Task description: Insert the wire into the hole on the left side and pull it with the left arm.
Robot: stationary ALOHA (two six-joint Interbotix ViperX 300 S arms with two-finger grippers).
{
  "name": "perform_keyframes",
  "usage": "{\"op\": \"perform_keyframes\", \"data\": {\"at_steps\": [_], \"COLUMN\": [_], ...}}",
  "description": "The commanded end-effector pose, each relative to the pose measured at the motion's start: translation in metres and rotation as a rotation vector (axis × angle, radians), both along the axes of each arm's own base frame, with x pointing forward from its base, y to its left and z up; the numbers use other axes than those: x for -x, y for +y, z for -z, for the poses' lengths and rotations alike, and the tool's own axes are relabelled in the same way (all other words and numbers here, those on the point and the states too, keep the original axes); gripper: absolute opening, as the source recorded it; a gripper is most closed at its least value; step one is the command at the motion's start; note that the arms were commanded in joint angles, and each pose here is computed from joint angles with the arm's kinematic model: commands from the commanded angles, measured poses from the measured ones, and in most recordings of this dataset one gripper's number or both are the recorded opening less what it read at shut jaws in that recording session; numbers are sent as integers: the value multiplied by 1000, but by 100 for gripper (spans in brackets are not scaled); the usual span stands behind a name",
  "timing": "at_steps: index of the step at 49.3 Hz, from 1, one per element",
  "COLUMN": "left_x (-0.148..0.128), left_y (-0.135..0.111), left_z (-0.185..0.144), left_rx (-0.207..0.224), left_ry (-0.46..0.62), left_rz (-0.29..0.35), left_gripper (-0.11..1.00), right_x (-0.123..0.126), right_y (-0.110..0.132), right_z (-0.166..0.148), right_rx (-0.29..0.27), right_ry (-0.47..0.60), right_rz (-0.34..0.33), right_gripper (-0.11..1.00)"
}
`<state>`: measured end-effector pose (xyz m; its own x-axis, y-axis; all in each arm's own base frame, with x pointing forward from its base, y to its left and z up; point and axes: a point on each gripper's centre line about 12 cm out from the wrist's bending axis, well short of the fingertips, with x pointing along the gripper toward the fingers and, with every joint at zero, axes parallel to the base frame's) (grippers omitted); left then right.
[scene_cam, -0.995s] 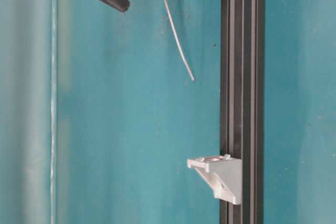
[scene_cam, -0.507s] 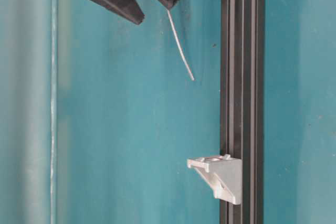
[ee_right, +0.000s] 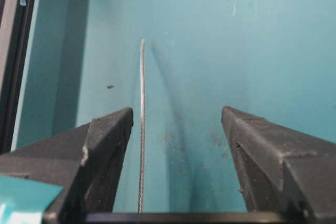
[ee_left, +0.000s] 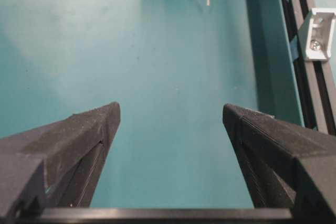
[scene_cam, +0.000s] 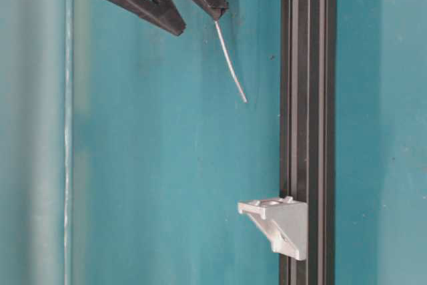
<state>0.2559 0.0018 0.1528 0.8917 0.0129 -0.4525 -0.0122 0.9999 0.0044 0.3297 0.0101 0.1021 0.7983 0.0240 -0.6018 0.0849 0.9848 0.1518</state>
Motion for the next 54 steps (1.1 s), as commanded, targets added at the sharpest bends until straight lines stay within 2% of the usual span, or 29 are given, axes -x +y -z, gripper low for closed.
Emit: {"op": "perform_keyframes", "data": {"at_steps": [1,11,14,17,24,29,54], "left_x": [-5,-5,-5,-5,-5,-5,-4], "left_y": [1,1,1,1,1,1,1], "left_z": [-8,-8,-8,-8,-8,-8,-7], "left_rx": [2,2,1,2,3,2,3], "left_ry": [-34,-32,-32,-34,-34,-32,-29], "left_rz": [-6,-6,-4,-6,-6,-6,-6], "left_gripper": [68,68,68,68,68,68,68], "right_x": [-6,-6,-7,-8,-10,-11,-10], "right_y": [0,0,0,0,0,0,0], "right_z": [-6,-2,-3,-4,-7,-8,-8], "right_rx": [-2,-2,-1,-2,-3,-2,-1], "right_ry": [-29,-15,-21,-29,-60,-80,-75], "right_rz": [3,4,3,3,3,2,0], "right_gripper": [76,75,72,60,19,3,0]}}
